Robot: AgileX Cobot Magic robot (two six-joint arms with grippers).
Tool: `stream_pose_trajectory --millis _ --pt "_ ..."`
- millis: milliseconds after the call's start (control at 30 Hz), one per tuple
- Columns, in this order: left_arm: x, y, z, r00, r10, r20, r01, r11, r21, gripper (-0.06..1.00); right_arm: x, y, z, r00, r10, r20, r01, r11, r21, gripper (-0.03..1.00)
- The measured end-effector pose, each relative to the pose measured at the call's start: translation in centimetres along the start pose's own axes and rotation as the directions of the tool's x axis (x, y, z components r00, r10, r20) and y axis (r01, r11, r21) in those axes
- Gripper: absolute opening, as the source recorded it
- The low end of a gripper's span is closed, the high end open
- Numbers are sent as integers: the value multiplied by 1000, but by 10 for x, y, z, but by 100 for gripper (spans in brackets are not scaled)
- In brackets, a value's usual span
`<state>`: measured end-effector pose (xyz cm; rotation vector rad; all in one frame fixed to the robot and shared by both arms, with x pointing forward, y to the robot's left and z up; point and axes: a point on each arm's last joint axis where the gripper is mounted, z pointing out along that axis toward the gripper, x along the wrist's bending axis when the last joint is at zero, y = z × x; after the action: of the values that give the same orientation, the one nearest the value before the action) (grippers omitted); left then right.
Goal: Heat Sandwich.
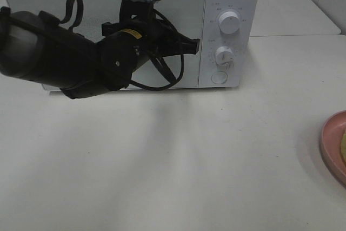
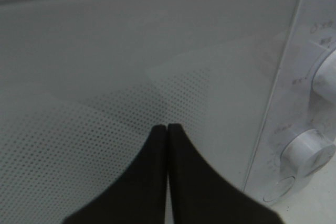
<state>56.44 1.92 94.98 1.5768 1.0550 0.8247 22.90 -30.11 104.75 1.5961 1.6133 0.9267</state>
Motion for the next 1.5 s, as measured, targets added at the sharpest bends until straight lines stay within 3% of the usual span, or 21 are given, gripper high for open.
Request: stream_pose_trajectory --millis 300,400,433,467,500,533,633,667,900,1000,1067,1200,1267,1333,1400,1500 --pt "-1 -11 -34 998 -30 46 23 990 141 1 0 0 0 1000 0 0 0 1000 0 77" --pt "1 -15 -44 997 -48 62 35 979 202 9 0 0 0 1000 0 0 0 1000 0 77" --pt "2 -16 -49 996 -51 71 34 974 223 17 0 0 0 1000 0 0 0 1000 0 77" --pt "3 -17 -56 995 -58 85 34 966 254 41 0 0 0 1000 0 0 0 1000 0 77" --pt "4 -19 -60 994 -61 92 34 961 273 58 0 0 0 1000 0 0 0 1000 0 77" --pt "4 -19 -60 994 -61 92 34 961 273 58 0 0 0 1000 0 0 0 1000 0 77" --pt "3 -21 -68 989 -77 125 31 942 335 92 0 0 0 1000 0 0 0 1000 0 77" --pt "2 -21 -70 987 -81 138 28 936 351 95 0 0 0 1000 0 0 0 1000 0 77" --pt "-5 -18 -82 967 -66 245 -46 904 425 99 0 0 0 1000 0 0 0 1000 0 77" --pt "-6 -17 -88 953 -58 299 -93 880 467 99 0 0 0 1000 0 0 0 1000 0 77" --pt "0 -15 -94 942 -87 323 -103 843 528 99 0 0 0 1000 0 0 0 1000 0 77" --pt "15 -11 -99 936 -135 324 -92 796 598 99 0 0 0 1000 0 0 0 1000 0 77" --pt "34 -8 -104 933 -189 305 -67 745 664 99 0 0 0 1000 0 0 0 1000 0 77" --pt "42 -6 -105 933 -205 295 -54 731 680 99 0 0 0 1000 0 0 0 1000 0 77" --pt "62 -1 -112 929 -250 273 -32 681 732 99 0 0 0 1000 0 0 0 1000 0 77" --pt "75 2 -117 927 -279 252 -9 654 756 99 0 0 0 1000 0 0 0 1000 0 77"
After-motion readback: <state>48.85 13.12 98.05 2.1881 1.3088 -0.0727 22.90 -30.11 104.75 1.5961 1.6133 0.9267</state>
